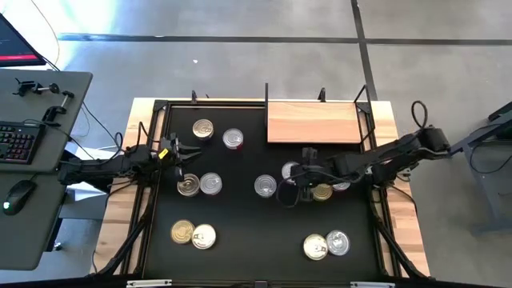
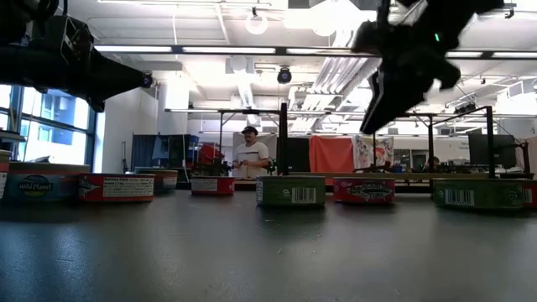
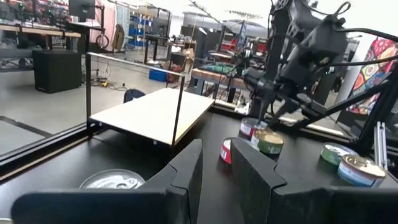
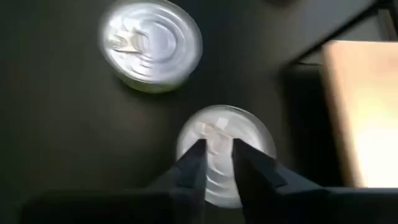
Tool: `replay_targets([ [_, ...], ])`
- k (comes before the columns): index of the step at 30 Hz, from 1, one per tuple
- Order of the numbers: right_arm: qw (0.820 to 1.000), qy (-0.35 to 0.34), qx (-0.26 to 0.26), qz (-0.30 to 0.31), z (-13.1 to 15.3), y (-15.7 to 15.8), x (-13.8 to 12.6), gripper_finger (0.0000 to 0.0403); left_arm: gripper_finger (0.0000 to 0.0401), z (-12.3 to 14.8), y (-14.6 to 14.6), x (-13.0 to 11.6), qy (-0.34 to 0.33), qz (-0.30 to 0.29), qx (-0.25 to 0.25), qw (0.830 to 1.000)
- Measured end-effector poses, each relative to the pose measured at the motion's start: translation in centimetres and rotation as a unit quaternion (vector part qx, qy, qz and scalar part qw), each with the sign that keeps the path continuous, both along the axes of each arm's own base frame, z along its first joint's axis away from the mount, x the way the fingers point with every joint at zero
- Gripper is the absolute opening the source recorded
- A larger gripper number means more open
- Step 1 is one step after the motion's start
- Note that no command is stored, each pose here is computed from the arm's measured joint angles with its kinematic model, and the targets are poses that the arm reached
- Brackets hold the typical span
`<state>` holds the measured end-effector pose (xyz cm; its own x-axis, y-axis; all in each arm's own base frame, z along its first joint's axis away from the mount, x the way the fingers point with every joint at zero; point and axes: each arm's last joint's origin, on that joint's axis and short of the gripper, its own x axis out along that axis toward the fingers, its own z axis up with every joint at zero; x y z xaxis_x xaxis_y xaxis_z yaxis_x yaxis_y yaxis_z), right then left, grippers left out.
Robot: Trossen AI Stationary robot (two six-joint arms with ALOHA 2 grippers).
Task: Stack canned seafood by type on shelf
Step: Put the red tuna can on the shelf
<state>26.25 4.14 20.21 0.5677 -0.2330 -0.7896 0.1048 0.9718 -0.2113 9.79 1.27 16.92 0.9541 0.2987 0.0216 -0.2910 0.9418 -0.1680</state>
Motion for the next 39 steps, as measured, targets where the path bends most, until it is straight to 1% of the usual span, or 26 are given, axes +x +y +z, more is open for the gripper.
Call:
replay_targets([
  [3,0.997,-0.075,0.009,0.022,-2.7,0.1,-0.8,0.0125,0.0073,0.0,0.0,0.0,-0.002,0.0,0.0,1.0],
  [5,0.992,-0.118,0.01,0.035,-4.3,0.1,-1.3,0.0142,0.0073,0.1,0.0,0.0,-0.004,0.0,0.001,1.0],
  [8,0.988,-0.143,0.006,0.05,-6.4,-0.1,-2.1,0.015,0.0073,0.1,0.0,0.0,-0.003,0.0,0.004,1.0],
  [11,0.989,-0.143,-0.002,0.048,-7.8,-0.2,-2.8,0.0147,0.0073,0.1,0.0,0.0,-0.004,0.0,0.005,1.0],
  [13,0.991,-0.119,-0.016,0.055,-8.8,-0.3,-3.1,0.0141,0.0073,0.1,0.0,0.0,-0.004,0.0,0.005,1.0],
  [17,0.992,-0.095,-0.051,0.072,-9.9,-0.3,-2.7,0.0117,0.0073,0.1,0.0,0.0,-0.004,0.0,0.005,1.0],
  [20,0.991,-0.077,-0.079,0.075,-10.7,-0.2,-2.3,0.0086,0.0073,0.1,0.0,0.0,-0.005,0.0,0.005,1.0],
  [25,0.989,-0.074,-0.107,0.067,-11.4,0.3,-2.0,0.0025,0.0073,0.2,0.0,0.0,-0.009,0.0,0.005,1.0],
  [27,0.988,-0.076,-0.118,0.066,-11.5,0.7,-2.1,0.0009,0.0073,0.3,0.0,0.0,-0.012,0.0,0.005,1.0],
  [33,0.981,-0.057,-0.179,0.055,-11.1,2.1,-1.7,0.0006,0.0073,0.3,0.0,0.0,-0.014,0.0,0.005,1.0],
  [37,0.972,-0.027,-0.225,0.066,-10.1,3.2,-0.7,0.0002,0.0073,0.3,0.0,0.0,-0.014,0.0,0.004,1.0],
  [39,0.965,-0.02,-0.253,0.061,-9.5,3.7,-0.2,0.0001,0.0073,0.3,0.0,0.0,-0.014,0.0,0.004,1.0],
])
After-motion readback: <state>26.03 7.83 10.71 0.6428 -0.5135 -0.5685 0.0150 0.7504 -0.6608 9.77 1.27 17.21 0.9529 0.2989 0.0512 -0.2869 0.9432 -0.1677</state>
